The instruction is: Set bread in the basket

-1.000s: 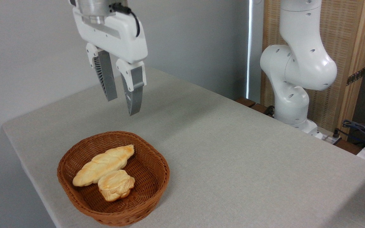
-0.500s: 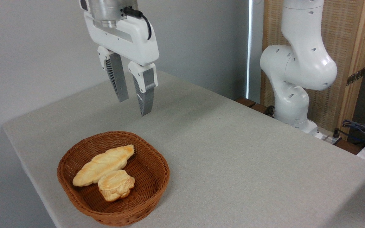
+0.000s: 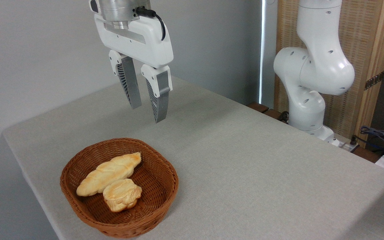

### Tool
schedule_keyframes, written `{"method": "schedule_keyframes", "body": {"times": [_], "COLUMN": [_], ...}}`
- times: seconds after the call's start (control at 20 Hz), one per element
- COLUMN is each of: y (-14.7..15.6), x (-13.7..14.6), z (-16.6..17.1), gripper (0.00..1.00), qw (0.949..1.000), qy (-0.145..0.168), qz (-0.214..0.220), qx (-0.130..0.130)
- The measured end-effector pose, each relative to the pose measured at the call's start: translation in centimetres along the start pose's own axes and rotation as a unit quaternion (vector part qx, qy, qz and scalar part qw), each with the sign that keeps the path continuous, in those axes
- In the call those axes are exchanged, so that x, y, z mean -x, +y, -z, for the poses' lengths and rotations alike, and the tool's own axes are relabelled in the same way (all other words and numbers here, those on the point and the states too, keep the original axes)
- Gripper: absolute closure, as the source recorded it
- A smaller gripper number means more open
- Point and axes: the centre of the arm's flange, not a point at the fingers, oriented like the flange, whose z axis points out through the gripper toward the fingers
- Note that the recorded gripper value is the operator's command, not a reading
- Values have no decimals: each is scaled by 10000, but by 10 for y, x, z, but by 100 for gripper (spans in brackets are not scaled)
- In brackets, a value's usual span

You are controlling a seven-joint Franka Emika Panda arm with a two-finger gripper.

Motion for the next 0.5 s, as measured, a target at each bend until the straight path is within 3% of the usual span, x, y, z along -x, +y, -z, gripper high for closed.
{"method": "schedule_keyframes", "body": {"times": [0.5], "y": [-1], "x": [3], "z": [-3], "gripper": [0], "qw": [9999], "qy": [-140], "qz": [-5], "qx": [-62]}}
